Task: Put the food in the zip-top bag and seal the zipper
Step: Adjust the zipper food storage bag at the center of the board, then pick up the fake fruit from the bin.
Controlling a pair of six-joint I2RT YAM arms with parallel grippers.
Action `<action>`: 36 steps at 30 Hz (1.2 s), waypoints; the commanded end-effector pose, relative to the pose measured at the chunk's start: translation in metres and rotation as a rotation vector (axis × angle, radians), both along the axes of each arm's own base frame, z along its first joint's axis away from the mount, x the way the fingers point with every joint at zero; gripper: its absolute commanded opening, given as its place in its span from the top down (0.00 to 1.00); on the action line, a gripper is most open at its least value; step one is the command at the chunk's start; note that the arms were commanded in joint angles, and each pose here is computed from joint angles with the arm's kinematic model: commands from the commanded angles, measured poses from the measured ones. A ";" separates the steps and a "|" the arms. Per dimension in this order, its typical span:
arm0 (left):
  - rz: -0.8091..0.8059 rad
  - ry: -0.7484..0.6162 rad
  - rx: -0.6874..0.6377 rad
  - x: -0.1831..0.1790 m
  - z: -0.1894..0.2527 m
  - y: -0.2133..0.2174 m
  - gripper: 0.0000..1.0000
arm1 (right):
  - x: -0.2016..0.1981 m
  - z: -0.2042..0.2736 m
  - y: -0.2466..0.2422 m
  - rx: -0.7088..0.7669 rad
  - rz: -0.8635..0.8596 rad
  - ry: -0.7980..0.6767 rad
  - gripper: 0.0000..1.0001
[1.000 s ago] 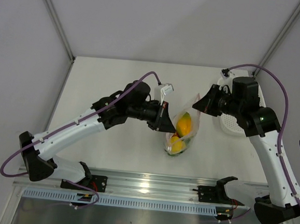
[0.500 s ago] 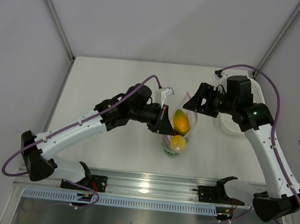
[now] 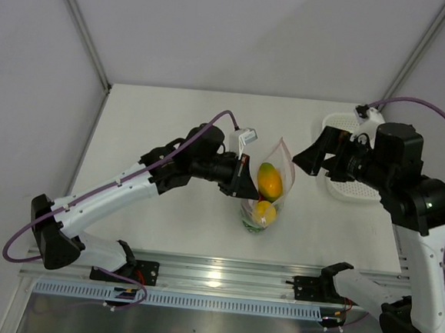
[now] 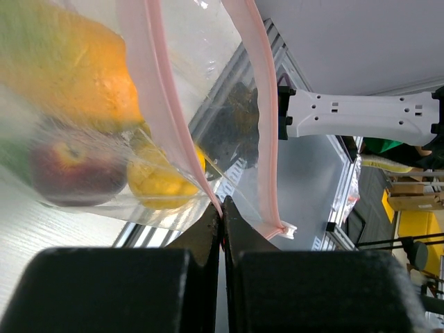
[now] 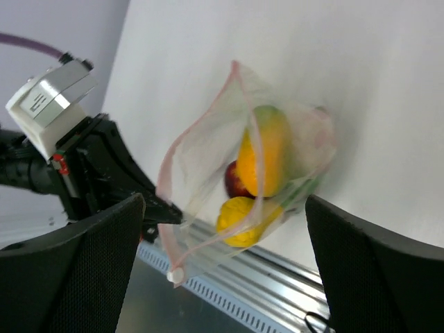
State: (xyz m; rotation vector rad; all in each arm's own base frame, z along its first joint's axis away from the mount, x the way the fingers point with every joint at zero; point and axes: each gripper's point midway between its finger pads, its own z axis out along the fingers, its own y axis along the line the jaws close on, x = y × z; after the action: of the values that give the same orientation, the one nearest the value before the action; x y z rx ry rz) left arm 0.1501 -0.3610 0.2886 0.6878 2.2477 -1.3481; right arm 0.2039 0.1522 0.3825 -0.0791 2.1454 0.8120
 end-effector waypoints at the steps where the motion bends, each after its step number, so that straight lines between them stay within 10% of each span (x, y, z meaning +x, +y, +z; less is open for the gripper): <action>1: 0.000 -0.038 -0.060 -0.001 0.021 0.003 0.99 | -0.003 0.012 -0.058 -0.156 -0.252 -0.073 0.00; 11: -0.009 -0.028 -0.075 -0.003 0.019 0.003 0.99 | 0.048 -0.016 -0.143 -0.375 -0.656 -0.027 0.01; 36: -0.080 0.008 -0.093 -0.010 0.009 -0.006 0.99 | 0.261 -0.220 -0.223 0.167 -0.791 0.308 0.01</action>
State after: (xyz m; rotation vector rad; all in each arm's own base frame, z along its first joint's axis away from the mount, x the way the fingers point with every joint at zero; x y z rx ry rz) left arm 0.1419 -0.3624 0.2885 0.7319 2.2097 -1.4255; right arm 0.4283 -0.0690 0.1476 0.9901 2.2276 0.4328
